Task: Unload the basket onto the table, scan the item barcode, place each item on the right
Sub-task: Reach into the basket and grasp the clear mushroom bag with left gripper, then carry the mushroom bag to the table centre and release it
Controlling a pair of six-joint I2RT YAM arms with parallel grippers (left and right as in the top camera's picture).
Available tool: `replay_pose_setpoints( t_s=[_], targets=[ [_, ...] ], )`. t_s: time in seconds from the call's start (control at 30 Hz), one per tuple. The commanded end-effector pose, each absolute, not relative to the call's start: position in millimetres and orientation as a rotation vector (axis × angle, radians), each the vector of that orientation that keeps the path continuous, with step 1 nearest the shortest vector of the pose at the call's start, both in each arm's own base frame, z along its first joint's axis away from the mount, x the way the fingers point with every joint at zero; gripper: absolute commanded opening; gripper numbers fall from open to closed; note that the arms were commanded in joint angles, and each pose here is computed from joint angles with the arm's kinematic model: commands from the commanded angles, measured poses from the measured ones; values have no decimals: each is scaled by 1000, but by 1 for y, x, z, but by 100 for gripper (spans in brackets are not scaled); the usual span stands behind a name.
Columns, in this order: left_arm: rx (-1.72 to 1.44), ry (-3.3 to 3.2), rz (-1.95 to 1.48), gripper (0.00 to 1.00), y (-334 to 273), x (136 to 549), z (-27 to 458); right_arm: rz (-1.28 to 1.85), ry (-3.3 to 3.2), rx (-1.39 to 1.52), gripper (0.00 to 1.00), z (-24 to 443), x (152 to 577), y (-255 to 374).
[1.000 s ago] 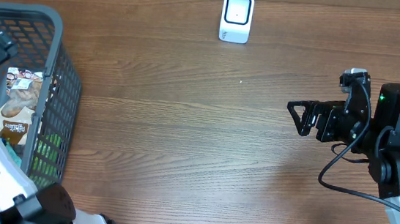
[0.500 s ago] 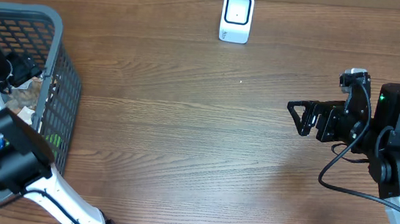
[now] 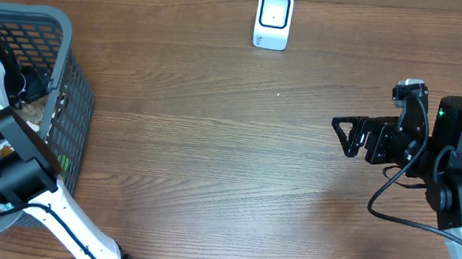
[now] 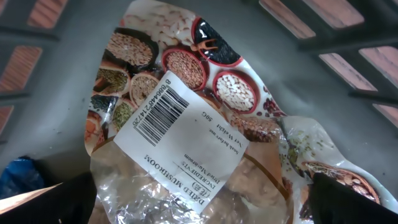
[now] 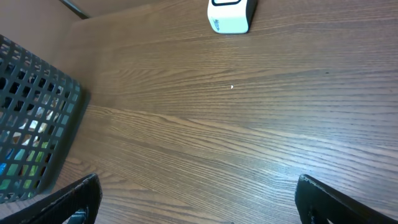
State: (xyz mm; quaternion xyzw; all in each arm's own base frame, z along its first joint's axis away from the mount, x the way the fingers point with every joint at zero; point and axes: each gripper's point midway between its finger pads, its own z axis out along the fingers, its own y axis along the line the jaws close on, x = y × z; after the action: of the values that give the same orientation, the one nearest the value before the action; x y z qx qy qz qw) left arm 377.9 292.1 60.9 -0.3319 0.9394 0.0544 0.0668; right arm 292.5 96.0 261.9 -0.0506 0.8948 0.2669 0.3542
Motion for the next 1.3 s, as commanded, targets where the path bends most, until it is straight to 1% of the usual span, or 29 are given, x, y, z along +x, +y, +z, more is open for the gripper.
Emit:
replay_pose_setpoints(
  t_s=[0.0,0.03,0.1,0.17,0.2,0.27,0.3,0.33,0.37,0.5,0.67,0.83,0.97,1.03,1.2,1.23,1.27],
  targets=[
    [-966,2934,146,96,286,370,32,686,2299,-139,100,266,294,97],
    [-969,2950,127,96,283,369,29,686,2299,-139,100,266,294,97],
    [-973,2971,83,90,276,367,24,686,2299,-138,100,266,294,97],
    [-977,2985,47,88,271,365,23,686,2299,-139,100,266,294,97],
    [-978,2987,40,85,270,365,23,686,2298,-139,100,266,294,97],
    [-985,2999,30,69,268,362,23,686,2298,-139,100,266,294,97],
    [-987,3006,24,57,266,361,23,686,2298,-139,100,266,294,97],
    [-990,3013,18,26,265,359,23,686,2299,-139,100,266,294,97],
    [-994,3020,9,4,263,357,23,686,2298,-139,100,266,294,97],
    [-1086,3014,-7,4,259,353,31,686,2296,-140,100,266,294,97],
    [-1116,2928,6,4,266,366,91,686,2295,-139,100,266,294,97],
    [-1105,2762,53,4,269,373,182,686,2296,-139,100,266,294,97],
    [-1010,2571,42,4,258,374,266,686,2296,-139,100,266,294,97],
    [-945,2483,-11,4,242,372,304,686,2296,-139,100,266,294,97],
    [-827,2347,-13,4,206,353,371,686,2296,-139,100,266,294,97],
    [-795,2333,-29,4,195,351,380,686,2295,-139,100,266,294,97],
    [-695,2309,-106,4,163,353,398,686,2295,-139,100,266,294,97]
  ],
)
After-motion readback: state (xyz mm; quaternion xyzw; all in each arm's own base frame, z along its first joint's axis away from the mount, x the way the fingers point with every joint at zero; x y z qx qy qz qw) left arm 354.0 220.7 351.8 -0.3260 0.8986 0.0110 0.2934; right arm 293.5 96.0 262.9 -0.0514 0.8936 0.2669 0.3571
